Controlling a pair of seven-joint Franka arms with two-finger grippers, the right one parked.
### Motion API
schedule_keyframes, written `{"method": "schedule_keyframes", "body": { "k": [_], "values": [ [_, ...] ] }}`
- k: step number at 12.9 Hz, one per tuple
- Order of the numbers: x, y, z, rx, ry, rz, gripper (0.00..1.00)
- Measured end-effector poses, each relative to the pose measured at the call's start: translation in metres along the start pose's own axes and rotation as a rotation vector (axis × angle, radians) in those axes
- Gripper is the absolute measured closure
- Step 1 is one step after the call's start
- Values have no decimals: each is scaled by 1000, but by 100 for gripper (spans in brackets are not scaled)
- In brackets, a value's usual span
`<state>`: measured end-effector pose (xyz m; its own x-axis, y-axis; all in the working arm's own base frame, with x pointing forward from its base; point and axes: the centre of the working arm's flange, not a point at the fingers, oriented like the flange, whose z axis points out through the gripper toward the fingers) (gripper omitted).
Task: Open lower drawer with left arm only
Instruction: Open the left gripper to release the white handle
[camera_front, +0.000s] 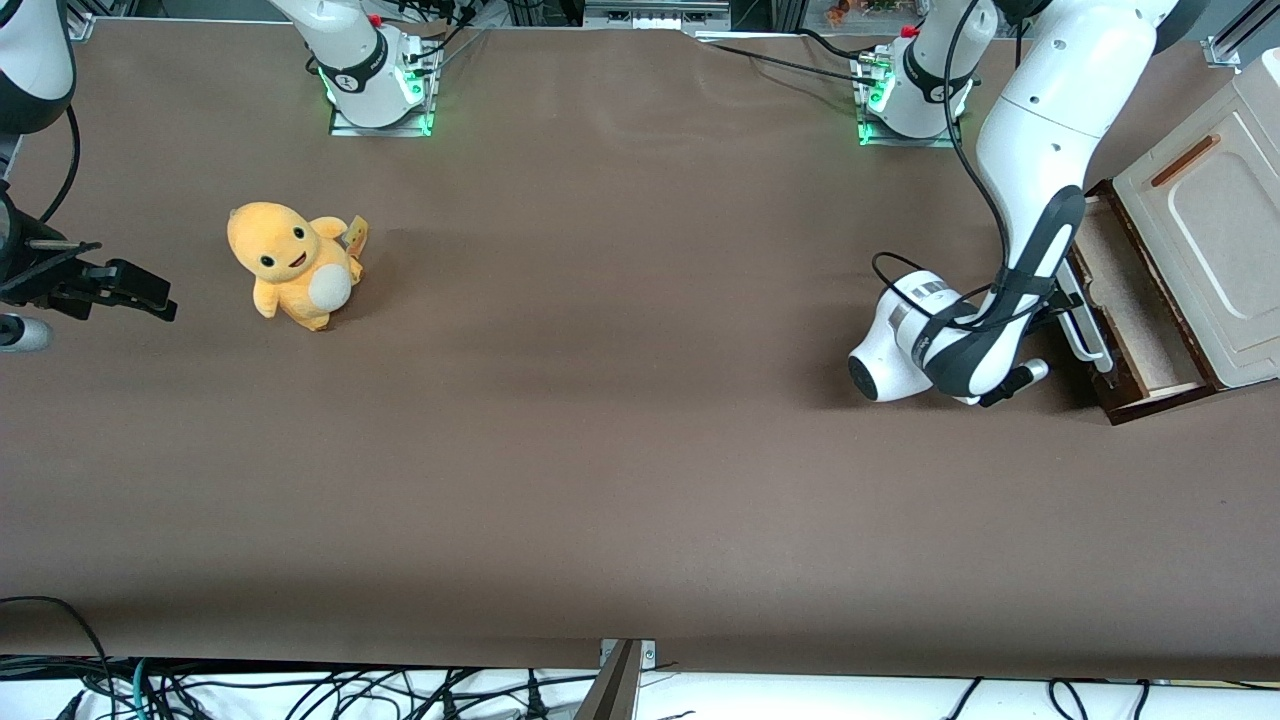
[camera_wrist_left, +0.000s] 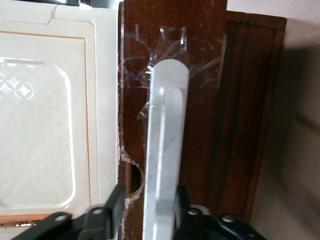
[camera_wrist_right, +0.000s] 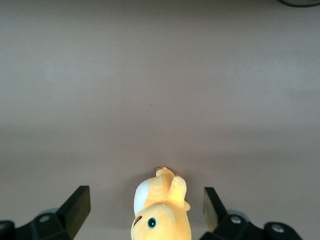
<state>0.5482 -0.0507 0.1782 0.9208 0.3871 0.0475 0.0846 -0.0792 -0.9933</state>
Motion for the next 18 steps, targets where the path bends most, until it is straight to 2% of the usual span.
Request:
{"method": "schedule_keyframes", "body": {
  "k": [2, 4, 9, 11, 12, 13, 18],
  "values": [
    [-1, 0, -1, 4, 0, -2, 24],
    [0, -1, 0, 5, -1, -4, 6],
    [4, -5, -4, -8, -7, -15, 5],
    [8, -13, -17, -54, -27, -28, 5],
    [10, -18, -28, -86, -36, -33, 5],
    [11, -24, -39, -119, -47, -36, 0],
    [31, -68, -76, -285, -115, 12, 0]
  ]
}}
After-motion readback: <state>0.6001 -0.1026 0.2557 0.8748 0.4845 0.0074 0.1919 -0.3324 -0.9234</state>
